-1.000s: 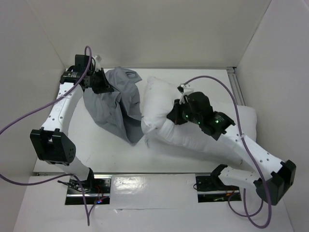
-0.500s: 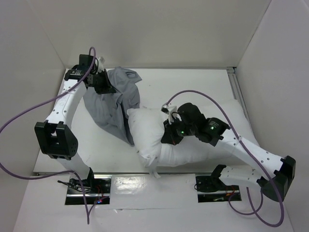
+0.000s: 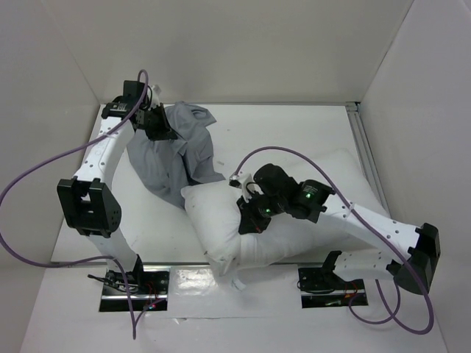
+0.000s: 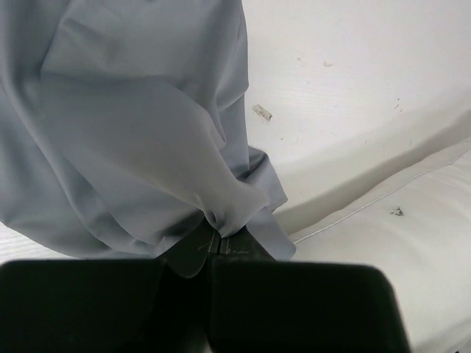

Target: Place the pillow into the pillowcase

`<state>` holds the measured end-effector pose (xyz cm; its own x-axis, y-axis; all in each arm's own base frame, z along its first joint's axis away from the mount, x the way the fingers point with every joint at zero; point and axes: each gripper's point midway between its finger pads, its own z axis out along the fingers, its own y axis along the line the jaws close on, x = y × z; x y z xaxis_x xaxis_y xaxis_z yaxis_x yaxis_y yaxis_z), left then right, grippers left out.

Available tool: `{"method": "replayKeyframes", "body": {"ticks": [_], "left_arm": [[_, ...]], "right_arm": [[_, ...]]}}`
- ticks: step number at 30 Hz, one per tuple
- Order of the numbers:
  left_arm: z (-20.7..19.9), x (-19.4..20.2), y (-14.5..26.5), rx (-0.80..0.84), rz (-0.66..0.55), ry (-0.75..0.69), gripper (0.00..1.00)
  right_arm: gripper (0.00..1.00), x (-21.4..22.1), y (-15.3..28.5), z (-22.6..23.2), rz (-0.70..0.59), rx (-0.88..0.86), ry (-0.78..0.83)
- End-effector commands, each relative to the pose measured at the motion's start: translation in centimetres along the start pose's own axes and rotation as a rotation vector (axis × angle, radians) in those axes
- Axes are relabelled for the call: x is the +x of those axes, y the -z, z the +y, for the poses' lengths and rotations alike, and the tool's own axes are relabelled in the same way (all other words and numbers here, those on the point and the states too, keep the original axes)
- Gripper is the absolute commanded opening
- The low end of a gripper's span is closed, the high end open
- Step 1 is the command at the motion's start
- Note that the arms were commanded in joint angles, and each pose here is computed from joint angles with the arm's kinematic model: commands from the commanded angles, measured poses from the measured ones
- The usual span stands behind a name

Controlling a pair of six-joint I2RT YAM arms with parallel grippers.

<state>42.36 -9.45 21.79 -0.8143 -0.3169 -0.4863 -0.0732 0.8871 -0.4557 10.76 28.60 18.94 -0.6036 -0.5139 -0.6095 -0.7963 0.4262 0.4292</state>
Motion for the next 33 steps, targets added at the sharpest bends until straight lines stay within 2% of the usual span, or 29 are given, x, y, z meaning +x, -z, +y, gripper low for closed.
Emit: {"method": "replayKeyframes", "body": {"ticks": [1,4,6,11,16,22,26,33], "left_arm": [[-1.3,-1.2,2.6,0.039,-0.074,-0.044,0.0],[-1.4,-0.3,3.5,0.051,-0.074,-0.056,0.0],[-1.4,0.5,4.7,0.055,-0.085,-0.072,0.0],[-0.8,2.4,6.4,0.034,-0.078,-0.098,0.0],[-1.4,4.1,7.7,0.068,-0.062,-0.115,0.0],[-1.4,5.6,7.5,0.061,-0.019,-0.134,0.0],[-2.1,5.7,7.6,0.075,-0.018,-0.142,0.0],[-2.9,5.7,7.2,0.072,-0.013,-0.144,0.0]], "right_arm": [[0.0,-3.3,0.5,1.6,-0.092,-0.051,0.067],[0.0,-5.1,-0.2,1.0,-0.133,-0.019,0.088],[0.0,-6.5,-0.8,-0.5,-0.161,0.061,0.085],[0.0,-9.9,0.9,-3.0,-0.299,0.257,0.052],[0.0,-11.6,1.2,-4.9,-0.355,0.37,0.01],[0.0,-13.9,1.2,-4.3,-0.432,0.35,0.001],[0.0,-13.6,-1.3,-2.9,-0.358,0.232,0.026],[0.0,-10.3,-2.0,-2.5,-0.286,0.214,-0.002]]}}
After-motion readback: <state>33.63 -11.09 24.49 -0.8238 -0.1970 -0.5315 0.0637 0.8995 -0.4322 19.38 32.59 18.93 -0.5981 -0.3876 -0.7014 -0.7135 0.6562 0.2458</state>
